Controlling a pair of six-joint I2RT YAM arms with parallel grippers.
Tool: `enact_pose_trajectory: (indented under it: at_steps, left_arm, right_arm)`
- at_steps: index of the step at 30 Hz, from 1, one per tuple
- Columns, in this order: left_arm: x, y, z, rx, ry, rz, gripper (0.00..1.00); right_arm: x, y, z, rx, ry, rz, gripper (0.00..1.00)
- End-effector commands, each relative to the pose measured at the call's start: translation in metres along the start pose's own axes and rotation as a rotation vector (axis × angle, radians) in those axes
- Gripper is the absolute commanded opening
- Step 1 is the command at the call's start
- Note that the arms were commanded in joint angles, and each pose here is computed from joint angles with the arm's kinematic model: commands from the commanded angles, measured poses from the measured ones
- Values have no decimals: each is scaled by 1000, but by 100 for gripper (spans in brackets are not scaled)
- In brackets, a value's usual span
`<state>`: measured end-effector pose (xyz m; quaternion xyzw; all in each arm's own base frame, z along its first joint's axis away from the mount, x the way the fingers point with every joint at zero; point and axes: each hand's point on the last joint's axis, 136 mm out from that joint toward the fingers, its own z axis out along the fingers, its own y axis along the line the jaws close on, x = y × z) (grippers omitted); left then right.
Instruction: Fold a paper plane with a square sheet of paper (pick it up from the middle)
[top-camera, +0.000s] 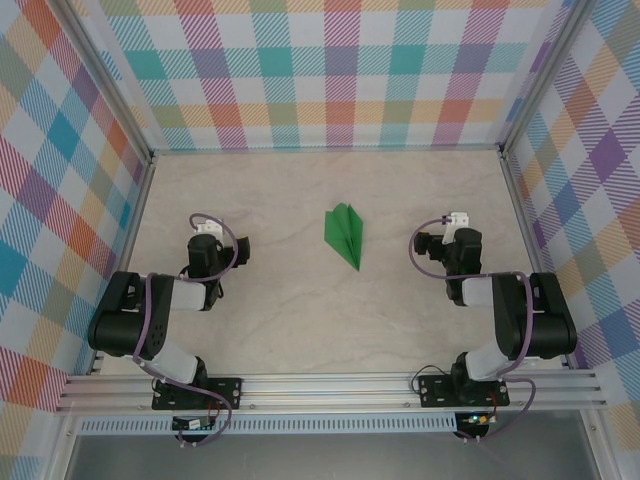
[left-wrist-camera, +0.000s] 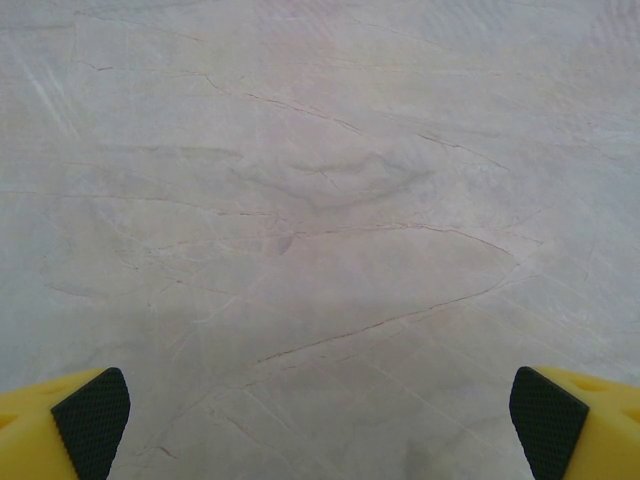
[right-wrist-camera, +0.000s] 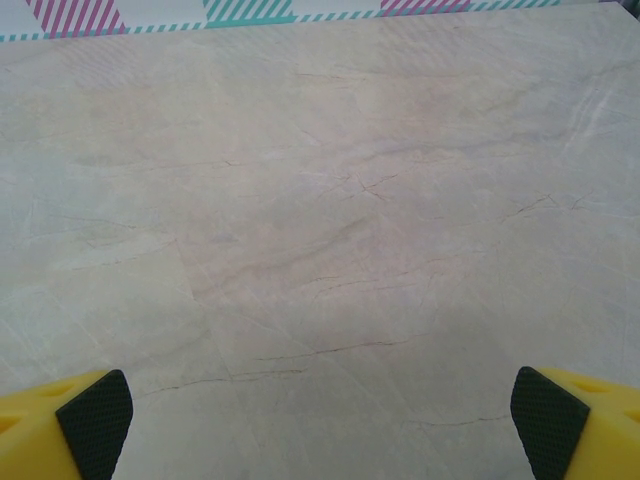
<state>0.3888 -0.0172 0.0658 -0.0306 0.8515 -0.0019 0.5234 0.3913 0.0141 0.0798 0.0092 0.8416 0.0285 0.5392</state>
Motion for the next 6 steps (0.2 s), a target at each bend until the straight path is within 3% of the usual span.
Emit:
enact_pose_trajectory:
  at_steps: [1,6]
  left_arm:
    - [-15,2,4,6,-38,-4,100]
    - [-15,2,3,5,-40,-5,100]
  right_arm:
    - [-12,3,0,-23,-44,6,100]
    - [-12,6,-1,-40,-49,-4,100]
